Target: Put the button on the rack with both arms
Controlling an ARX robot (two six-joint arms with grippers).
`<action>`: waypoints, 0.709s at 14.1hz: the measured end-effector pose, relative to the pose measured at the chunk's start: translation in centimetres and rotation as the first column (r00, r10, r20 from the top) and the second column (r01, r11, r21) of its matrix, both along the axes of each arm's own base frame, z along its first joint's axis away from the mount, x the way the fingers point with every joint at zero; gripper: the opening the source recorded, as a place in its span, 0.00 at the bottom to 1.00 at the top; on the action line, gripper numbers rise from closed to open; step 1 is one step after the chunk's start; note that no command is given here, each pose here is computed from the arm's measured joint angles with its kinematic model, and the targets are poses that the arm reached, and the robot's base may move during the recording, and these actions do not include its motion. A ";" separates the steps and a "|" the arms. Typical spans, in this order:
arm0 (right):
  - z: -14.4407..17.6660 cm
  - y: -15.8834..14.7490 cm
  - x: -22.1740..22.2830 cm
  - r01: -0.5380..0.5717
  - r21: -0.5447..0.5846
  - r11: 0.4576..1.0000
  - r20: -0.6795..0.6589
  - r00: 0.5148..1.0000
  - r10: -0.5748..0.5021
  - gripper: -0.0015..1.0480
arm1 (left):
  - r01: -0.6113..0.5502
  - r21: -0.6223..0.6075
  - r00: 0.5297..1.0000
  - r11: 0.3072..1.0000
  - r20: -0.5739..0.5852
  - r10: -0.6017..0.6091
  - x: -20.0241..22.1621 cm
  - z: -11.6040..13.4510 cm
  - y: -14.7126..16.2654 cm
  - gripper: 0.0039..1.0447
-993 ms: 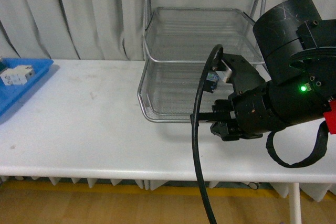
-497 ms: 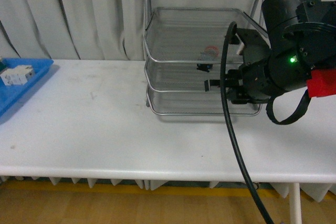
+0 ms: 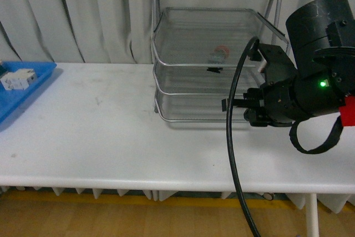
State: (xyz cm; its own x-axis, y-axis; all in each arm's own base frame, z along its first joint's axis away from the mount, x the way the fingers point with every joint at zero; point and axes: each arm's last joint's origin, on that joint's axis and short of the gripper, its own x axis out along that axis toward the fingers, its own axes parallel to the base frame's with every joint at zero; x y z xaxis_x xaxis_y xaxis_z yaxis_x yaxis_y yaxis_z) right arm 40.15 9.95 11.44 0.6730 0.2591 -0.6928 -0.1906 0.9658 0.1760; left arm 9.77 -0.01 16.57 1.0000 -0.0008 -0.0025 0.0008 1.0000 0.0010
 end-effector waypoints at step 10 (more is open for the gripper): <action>9.3 -14.0 -12.2 0.243 0.220 0.945 0.494 0.807 -0.323 0.02 | 0.000 0.000 1.000 1.000 0.000 0.000 0.0 0.0 0.0 0.94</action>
State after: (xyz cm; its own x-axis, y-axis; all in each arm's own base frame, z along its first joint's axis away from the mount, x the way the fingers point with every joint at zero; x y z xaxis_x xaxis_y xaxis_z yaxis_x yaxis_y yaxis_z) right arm 27.97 -4.10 20.78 0.9789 0.0677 -0.1926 -0.0142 0.9637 0.2665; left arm 9.77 -0.01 16.57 1.0000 -0.0008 -0.0029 0.0008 1.0000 0.0010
